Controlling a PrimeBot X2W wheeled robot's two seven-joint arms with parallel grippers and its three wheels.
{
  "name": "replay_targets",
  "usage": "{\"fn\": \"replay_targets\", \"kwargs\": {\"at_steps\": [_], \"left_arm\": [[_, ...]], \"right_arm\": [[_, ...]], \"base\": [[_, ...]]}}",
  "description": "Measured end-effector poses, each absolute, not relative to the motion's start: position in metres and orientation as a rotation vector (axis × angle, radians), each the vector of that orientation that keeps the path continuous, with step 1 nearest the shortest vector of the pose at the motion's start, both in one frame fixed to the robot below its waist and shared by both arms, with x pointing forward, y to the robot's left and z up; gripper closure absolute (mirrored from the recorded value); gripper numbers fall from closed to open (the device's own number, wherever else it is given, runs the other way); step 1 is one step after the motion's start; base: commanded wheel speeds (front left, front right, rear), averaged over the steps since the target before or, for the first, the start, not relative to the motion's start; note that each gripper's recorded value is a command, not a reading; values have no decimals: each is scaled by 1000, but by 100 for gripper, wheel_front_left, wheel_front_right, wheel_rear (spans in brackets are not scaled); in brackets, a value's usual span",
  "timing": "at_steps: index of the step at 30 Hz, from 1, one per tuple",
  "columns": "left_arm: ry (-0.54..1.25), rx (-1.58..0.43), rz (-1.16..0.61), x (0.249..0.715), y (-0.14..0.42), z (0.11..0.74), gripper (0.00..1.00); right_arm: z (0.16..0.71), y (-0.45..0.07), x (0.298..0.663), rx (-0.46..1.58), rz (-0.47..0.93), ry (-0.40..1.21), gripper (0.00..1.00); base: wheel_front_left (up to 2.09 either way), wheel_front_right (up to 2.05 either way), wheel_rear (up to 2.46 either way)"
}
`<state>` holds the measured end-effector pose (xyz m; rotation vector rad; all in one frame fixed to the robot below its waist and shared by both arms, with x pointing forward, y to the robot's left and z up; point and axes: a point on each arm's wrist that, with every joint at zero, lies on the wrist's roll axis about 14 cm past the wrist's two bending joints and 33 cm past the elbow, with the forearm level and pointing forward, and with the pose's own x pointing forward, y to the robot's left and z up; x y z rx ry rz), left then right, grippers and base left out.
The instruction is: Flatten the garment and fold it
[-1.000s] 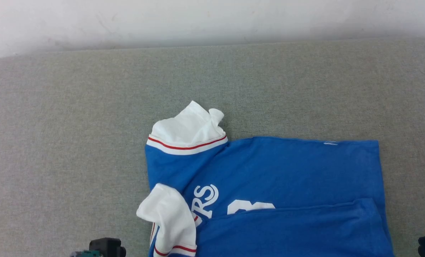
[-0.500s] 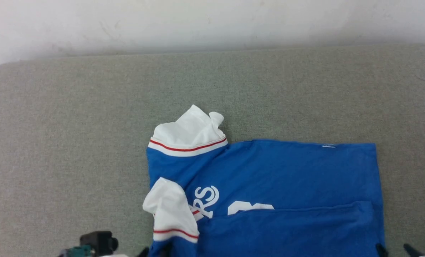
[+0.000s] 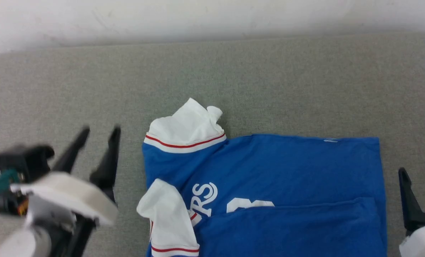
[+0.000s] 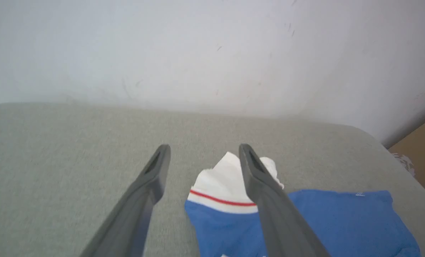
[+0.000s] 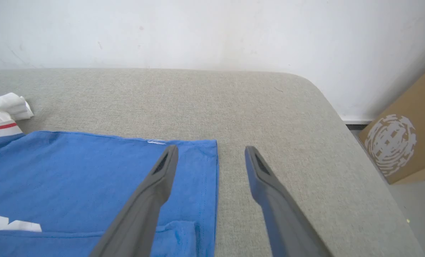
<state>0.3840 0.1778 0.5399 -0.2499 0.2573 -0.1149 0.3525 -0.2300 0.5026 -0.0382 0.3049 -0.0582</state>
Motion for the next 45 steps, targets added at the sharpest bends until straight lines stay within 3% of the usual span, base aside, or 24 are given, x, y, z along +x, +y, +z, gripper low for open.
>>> {"fn": "replay_targets", "kwargs": {"at_steps": [6, 14, 22, 34, 35, 36, 37, 45], "left_arm": [[100, -92, -224, 454, 166, 581, 0], [313, 85, -446, 520, 126, 543, 0], [716, 138, -598, 522, 103, 447, 0], [917, 131, -658, 521, 88, 386, 0], [925, 131, -659, 521, 88, 385, 42], [927, 128, -659, 522, 88, 385, 67], [925, 124, -658, 522, 88, 386, 100], [839, 66, -630, 517, 89, 399, 100]], "right_arm": [[495, -218, 374, -41, -28, 291, 0], [470, -209, 399, -35, -5, 319, 0], [437, -218, 403, -35, -34, 396, 0], [416, -240, 392, -56, -104, 468, 0], [416, -241, 392, -57, -106, 470, 0], [416, -241, 391, -58, -108, 471, 0], [416, -242, 392, -59, -108, 470, 0], [445, -236, 408, -80, -83, 379, 0]], "base": [[0, 0, 0], [0, 0, 0], [0, 0, 0], [0, 0, 0], [0, 0, 0], [0, 0, 0], [0, 0, 0], [0, 0, 0]]}}
